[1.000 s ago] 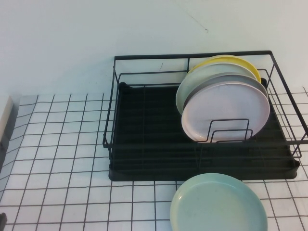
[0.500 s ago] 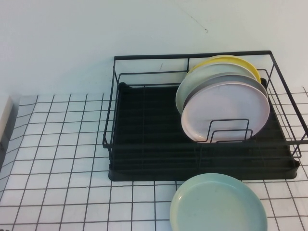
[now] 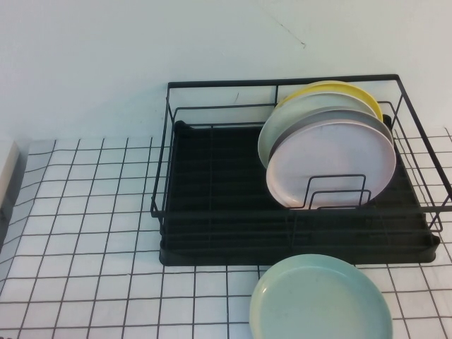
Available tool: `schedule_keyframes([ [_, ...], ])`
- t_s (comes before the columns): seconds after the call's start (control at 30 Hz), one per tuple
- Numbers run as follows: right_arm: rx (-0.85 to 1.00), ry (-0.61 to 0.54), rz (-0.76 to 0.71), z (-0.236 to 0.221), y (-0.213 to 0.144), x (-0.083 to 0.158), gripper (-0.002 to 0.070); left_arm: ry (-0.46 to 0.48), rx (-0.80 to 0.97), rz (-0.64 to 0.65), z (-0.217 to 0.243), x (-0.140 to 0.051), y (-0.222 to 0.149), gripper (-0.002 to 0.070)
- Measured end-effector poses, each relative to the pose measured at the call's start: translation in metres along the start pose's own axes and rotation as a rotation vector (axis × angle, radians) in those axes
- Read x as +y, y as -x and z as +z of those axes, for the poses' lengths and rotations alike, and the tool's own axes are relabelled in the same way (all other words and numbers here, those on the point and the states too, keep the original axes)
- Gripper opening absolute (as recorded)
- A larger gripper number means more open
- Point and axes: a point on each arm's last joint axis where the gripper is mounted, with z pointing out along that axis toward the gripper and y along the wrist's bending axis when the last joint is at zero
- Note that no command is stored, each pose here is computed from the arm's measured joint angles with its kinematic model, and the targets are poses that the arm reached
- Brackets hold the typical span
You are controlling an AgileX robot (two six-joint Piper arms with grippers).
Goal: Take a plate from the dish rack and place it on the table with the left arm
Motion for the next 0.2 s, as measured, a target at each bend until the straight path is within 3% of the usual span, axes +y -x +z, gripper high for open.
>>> schedule_keyframes([
  [0.2, 0.0, 0.0, 0.0, 0.0, 0.0, 0.0, -0.0001, 0.008, 0.001, 0.008, 0.0, 0.0006, -0.0001, -0.0003],
])
